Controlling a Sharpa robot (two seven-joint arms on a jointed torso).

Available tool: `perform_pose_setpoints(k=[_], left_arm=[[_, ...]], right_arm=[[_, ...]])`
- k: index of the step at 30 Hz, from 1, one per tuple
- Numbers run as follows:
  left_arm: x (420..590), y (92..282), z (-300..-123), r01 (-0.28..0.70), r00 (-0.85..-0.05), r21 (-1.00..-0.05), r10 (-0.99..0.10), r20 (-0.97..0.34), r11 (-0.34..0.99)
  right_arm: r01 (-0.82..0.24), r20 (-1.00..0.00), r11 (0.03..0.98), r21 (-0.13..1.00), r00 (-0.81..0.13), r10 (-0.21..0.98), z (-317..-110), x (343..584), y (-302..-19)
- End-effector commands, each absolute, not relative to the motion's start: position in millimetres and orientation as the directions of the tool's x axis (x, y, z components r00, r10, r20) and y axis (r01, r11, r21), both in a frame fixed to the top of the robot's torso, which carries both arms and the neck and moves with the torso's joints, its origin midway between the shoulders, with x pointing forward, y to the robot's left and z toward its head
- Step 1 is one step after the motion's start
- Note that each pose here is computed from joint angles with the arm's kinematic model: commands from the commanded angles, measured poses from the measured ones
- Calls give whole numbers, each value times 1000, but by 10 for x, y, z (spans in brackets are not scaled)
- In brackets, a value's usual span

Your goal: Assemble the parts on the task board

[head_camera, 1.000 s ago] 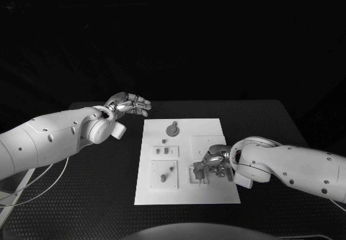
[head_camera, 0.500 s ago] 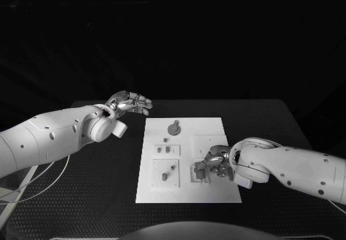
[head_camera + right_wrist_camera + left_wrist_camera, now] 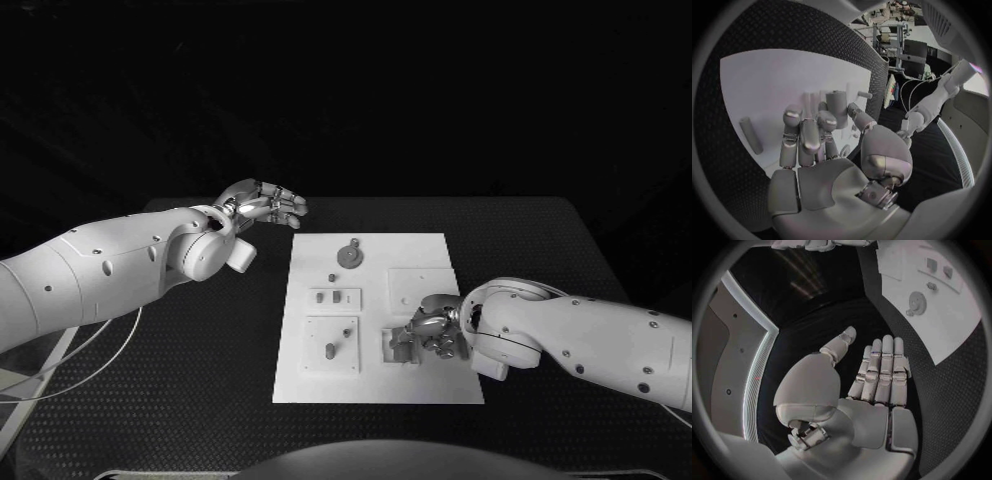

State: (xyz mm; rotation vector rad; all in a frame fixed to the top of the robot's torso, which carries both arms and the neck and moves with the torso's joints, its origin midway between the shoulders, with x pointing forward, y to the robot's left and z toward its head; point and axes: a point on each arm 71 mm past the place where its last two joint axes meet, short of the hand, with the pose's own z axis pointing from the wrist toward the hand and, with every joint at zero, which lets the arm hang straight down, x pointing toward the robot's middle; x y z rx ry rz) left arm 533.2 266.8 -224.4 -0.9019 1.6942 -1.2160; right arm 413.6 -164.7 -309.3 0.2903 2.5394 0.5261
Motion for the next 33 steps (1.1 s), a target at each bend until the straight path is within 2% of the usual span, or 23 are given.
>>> perform_pose_setpoints(k=[1,12,33], left_arm=[[5328,2644,-2236,-77,-398,-963,-893,-207,258],[5325,2656,-2235,-77,-396,-963,-894,-208,258],[5322,2657,-2236,-79,-400,-963,-893,-206,257]], right_arm=[[85,-438,905,417,-854,282,-3106,4110,-1627],[103,-470,896,433,-822,322,-3098,4157,-1643],[87,-438,900,427,-851,290,-3132,4125,-1589]])
